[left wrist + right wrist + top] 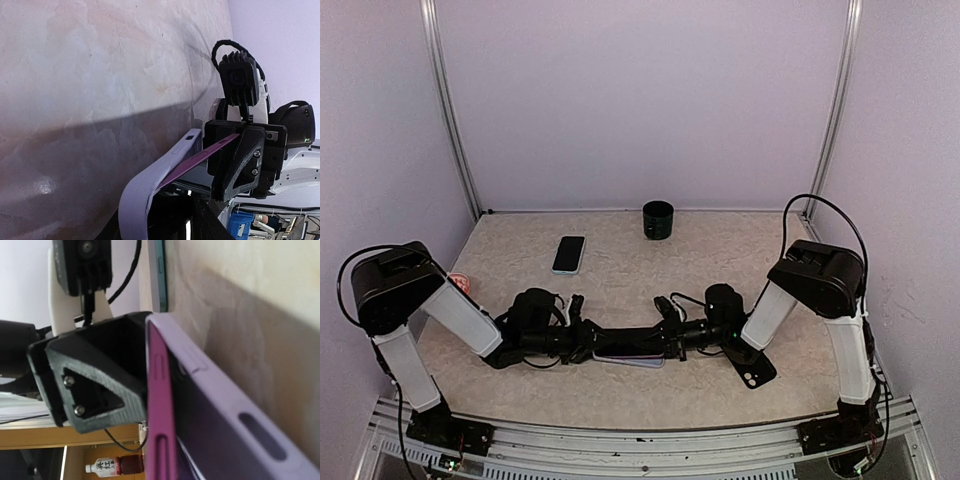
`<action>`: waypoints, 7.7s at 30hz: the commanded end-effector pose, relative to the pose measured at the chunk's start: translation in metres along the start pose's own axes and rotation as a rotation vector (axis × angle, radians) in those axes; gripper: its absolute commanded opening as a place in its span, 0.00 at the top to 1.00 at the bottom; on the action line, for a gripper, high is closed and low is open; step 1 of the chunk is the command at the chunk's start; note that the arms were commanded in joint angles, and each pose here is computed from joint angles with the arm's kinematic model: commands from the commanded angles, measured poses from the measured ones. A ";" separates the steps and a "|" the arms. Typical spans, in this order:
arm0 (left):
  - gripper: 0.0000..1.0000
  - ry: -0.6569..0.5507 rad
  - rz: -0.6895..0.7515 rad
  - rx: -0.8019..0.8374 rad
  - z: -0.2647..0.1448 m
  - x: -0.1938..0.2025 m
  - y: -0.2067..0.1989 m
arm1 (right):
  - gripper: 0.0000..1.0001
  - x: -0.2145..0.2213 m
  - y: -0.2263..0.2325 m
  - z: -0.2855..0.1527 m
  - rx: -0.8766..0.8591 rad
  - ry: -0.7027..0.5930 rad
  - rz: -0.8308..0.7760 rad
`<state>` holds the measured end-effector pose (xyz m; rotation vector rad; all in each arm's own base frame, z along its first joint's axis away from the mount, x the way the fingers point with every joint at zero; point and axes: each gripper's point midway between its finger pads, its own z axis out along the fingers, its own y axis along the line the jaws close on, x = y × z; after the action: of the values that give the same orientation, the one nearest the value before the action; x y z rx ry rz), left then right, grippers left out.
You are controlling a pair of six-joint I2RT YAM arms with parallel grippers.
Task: Put the phone into the phone case
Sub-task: Pass from the right arm to the left, then pass from the left arm to the right, then press the phone at the top corners of the phone case, then press the bottom right corner of the phone case.
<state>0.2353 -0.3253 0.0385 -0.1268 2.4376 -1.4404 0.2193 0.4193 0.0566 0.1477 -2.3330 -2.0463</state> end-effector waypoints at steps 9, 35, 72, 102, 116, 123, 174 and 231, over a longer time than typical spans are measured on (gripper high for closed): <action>0.72 -0.005 0.105 0.302 -0.014 -0.003 -0.079 | 0.76 0.001 0.001 0.006 0.011 -0.003 0.002; 1.00 -0.057 0.085 0.296 -0.032 -0.020 -0.075 | 0.46 -0.002 0.005 -0.009 0.171 -0.009 -0.037; 1.00 -0.111 0.254 0.364 -0.062 -0.036 -0.114 | 0.34 -0.003 0.080 -0.068 0.205 -0.061 -0.326; 1.00 0.153 0.605 0.546 -0.080 0.019 -0.179 | 0.37 0.022 0.140 -0.067 0.039 0.140 -0.676; 1.00 0.223 0.634 0.494 -0.064 0.032 -0.175 | 0.41 0.065 0.153 -0.042 -0.064 0.312 -0.703; 1.00 0.220 0.630 0.486 -0.062 0.030 -0.174 | 0.51 0.074 0.142 -0.038 -0.033 0.342 -0.694; 0.47 0.251 0.616 0.457 -0.053 0.035 -0.167 | 1.00 0.067 0.123 -0.029 0.038 0.344 -0.682; 1.00 0.193 0.639 0.432 -0.065 0.020 -0.171 | 0.86 0.078 0.104 -0.057 0.049 0.333 -0.685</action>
<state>0.1754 -0.3622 0.1862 0.8443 2.0547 -1.6483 0.1481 0.3745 0.1565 1.3158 -2.3449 -1.9314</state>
